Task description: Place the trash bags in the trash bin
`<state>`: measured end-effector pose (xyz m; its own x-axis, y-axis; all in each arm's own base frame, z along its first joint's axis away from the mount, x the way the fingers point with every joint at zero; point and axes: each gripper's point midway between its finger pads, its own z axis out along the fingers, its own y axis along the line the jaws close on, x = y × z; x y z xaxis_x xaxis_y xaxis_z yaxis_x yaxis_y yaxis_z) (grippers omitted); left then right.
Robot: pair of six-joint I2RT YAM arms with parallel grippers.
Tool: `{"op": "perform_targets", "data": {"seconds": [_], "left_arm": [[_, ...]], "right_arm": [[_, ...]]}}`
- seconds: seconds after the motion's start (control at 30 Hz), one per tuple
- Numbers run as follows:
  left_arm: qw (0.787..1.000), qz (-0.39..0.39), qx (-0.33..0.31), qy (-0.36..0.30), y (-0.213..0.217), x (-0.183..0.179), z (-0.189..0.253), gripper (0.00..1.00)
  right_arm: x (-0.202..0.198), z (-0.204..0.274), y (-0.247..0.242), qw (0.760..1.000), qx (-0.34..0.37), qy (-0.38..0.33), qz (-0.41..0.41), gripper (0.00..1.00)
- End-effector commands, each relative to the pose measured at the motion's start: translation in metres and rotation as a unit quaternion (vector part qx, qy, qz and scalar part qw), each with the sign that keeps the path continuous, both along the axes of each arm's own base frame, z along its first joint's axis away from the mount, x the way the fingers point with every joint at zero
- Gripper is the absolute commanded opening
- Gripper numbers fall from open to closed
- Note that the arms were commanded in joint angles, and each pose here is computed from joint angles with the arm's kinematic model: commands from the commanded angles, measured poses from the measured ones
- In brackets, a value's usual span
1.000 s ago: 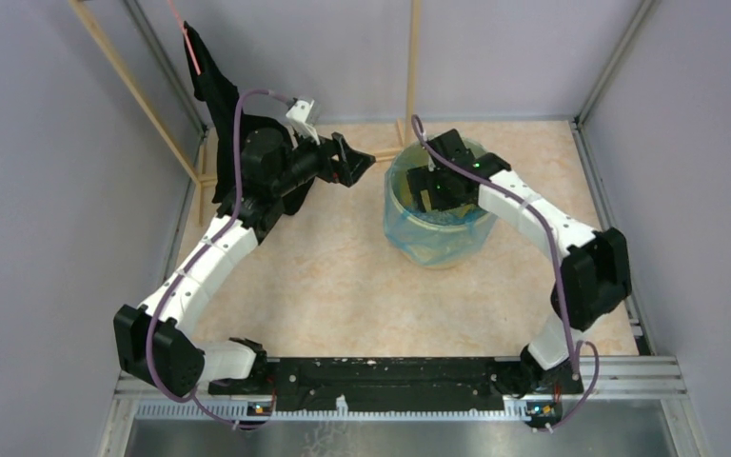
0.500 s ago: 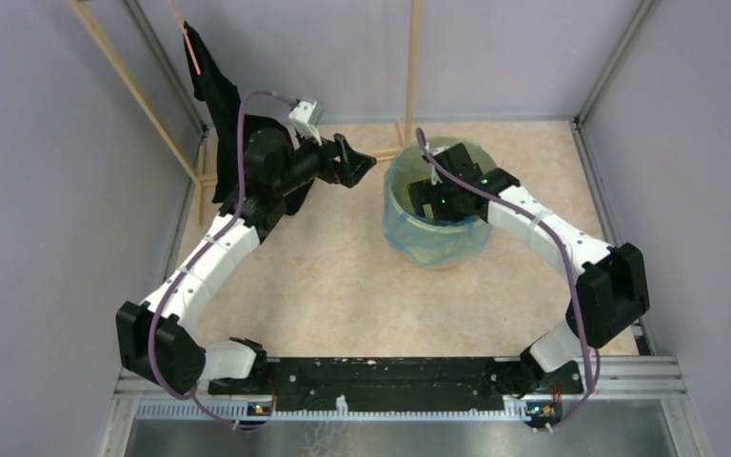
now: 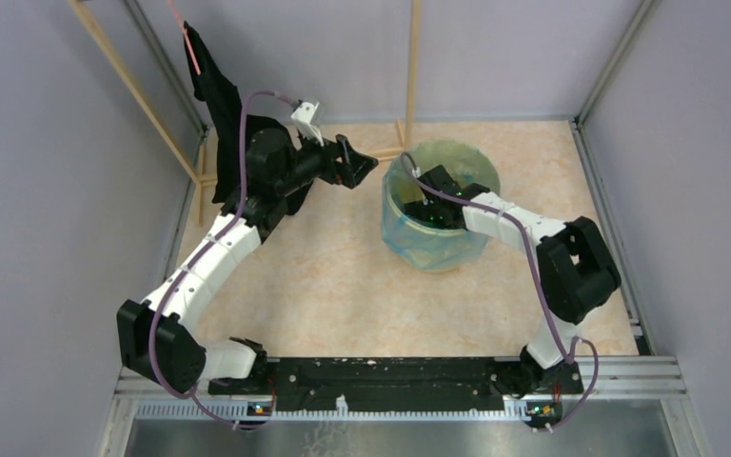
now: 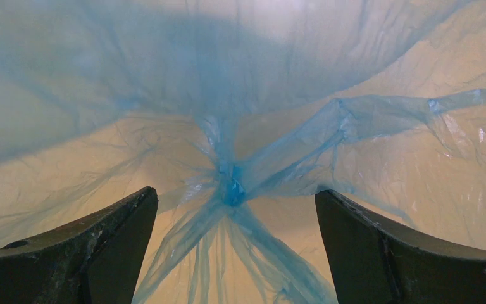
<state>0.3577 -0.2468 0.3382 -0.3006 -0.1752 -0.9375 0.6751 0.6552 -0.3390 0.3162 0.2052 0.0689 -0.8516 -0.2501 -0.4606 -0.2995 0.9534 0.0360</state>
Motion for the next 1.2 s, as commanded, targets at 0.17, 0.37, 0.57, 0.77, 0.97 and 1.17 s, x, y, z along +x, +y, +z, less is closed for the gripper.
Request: {"op": "perform_targets", "data": {"seconds": [0.17, 0.37, 0.57, 0.77, 0.97, 1.17], "left_arm": [[1.000, -0.005, -0.008, -0.027, -0.003, 0.000, 0.013, 0.99], [1.000, -0.008, -0.008, -0.024, -0.004, 0.000, 0.011, 0.99], [1.000, -0.008, -0.009, -0.021, -0.004, 0.000, 0.010, 0.99], [1.000, -0.017, -0.013, -0.012, -0.008, 0.000, 0.008, 0.99], [1.000, -0.022, -0.016, -0.010, -0.009, -0.002, 0.009, 0.99], [1.000, -0.022, -0.015, -0.009, -0.010, -0.002, 0.007, 0.99]], "right_arm": [[0.021, -0.018, 0.003, 0.999, -0.008, -0.027, -0.016, 0.95], [0.022, -0.036, -0.008, 0.999, -0.019, -0.011, -0.031, 0.95], [0.028, -0.031, -0.045, 0.997, -0.037, -0.014, -0.070, 0.95], [0.029, -0.021, -0.105, 0.989, -0.057, -0.021, -0.132, 0.95], [0.028, -0.012, -0.156, 0.975, -0.062, -0.030, -0.213, 0.95], [0.026, -0.009, -0.192, 0.959, -0.062, -0.038, -0.273, 0.96]]}}
